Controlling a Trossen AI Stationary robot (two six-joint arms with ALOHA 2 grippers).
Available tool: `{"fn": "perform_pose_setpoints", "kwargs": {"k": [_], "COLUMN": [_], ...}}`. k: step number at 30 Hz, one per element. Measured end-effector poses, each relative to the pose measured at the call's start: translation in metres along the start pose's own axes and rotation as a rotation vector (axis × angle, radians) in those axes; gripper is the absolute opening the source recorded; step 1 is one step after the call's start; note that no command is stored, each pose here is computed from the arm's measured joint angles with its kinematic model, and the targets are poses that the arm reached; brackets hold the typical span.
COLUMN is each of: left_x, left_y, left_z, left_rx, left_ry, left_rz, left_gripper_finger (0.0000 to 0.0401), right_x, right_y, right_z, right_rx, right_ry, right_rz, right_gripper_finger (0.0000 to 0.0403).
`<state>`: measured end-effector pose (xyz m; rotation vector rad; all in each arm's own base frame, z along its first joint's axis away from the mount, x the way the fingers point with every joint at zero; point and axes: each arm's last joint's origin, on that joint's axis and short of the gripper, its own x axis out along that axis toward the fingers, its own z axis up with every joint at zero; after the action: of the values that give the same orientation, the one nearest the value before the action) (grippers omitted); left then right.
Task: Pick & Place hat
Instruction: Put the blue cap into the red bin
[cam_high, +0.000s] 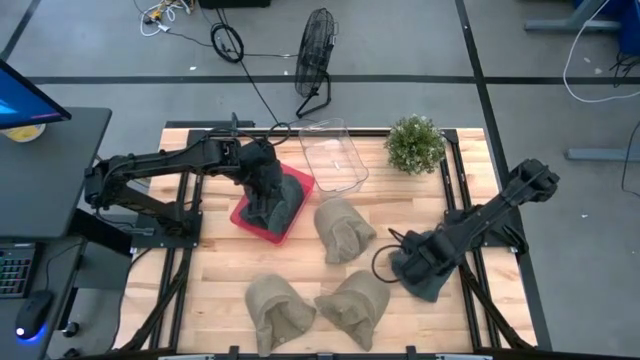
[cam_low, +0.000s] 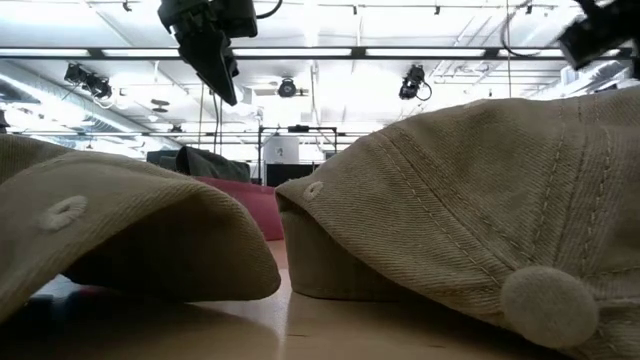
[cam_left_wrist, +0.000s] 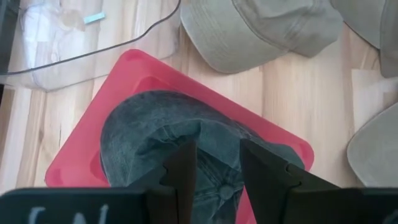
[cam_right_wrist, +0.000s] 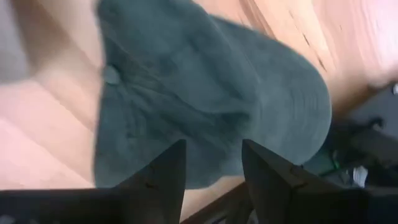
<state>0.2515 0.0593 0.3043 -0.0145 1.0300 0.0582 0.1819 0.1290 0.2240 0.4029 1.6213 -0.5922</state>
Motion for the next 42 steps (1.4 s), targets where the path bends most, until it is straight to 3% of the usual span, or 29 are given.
{"fn": "perform_pose_setpoints", "kwargs": {"k": [8,16,20,27,34,42], "left_x": [0.0,0.0,0.0,0.0,0.0,0.0], "left_y": [0.001,0.001,0.001,0.001,0.0,-0.002], "left_z": [0.003,0.004,0.004,0.004,0.005,0.014], "left_rx": [0.004,0.005,0.005,0.004,-0.007,-0.055], "left_ry": [-0.033,-0.042,-0.042,-0.042,-0.046,-0.136], "left_rz": [0.006,0.007,0.007,0.007,0.005,0.008], "left_gripper_finger": [0.0126,0.0126,0.0126,0.0126,0.0126,0.0126], "right_x": [0.025,0.062,0.069,0.07,0.052,0.016], "right_y": [-0.002,-0.006,-0.012,-0.011,-0.004,0.0], "right_z": [-0.018,-0.019,-0.018,-0.01,0.002,0.02], "right_rx": [0.06,0.065,0.108,0.051,-0.022,-0.137], "right_ry": [0.002,-0.012,-0.035,-0.027,-0.038,-0.19], "right_rz": [-0.05,-0.028,-0.056,-0.02,0.024,0.001], "right_gripper_finger": [0.0157,0.0156,0.0129,0.001,0.0004,0.0002]}}
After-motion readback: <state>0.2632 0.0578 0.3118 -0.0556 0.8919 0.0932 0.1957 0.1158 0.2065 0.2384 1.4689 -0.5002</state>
